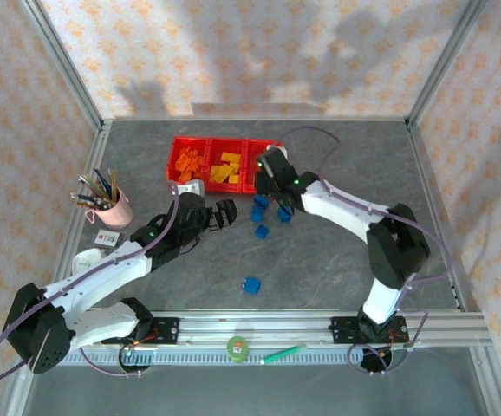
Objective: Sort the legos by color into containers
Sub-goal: Place the lego in the container.
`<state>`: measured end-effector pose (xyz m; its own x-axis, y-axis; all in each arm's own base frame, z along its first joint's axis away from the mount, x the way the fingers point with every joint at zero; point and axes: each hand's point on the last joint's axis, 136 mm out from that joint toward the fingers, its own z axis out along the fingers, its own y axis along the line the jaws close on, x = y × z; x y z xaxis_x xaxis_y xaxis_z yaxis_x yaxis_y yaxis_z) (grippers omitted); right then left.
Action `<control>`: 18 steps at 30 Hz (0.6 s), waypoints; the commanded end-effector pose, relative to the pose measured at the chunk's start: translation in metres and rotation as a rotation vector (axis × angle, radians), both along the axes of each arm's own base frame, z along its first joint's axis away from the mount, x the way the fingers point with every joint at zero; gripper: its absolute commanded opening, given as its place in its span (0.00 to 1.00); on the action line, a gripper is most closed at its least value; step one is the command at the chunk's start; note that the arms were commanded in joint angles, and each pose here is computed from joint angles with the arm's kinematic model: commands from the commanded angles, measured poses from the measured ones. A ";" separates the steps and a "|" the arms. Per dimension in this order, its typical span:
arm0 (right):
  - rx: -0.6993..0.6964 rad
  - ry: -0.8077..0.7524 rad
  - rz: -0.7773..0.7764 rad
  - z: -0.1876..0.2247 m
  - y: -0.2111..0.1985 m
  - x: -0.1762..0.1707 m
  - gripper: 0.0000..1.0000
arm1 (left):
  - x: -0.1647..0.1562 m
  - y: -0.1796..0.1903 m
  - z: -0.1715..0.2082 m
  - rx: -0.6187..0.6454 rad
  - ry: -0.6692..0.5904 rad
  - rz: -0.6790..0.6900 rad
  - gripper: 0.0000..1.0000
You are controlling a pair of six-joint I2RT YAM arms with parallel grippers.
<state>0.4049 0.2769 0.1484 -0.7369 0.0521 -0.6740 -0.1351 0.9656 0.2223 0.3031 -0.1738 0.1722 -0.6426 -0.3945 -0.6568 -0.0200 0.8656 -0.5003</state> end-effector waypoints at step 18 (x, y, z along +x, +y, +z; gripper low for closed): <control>-0.039 0.016 0.004 -0.047 0.022 0.087 0.38 | 0.030 0.016 0.005 0.041 0.001 0.070 0.99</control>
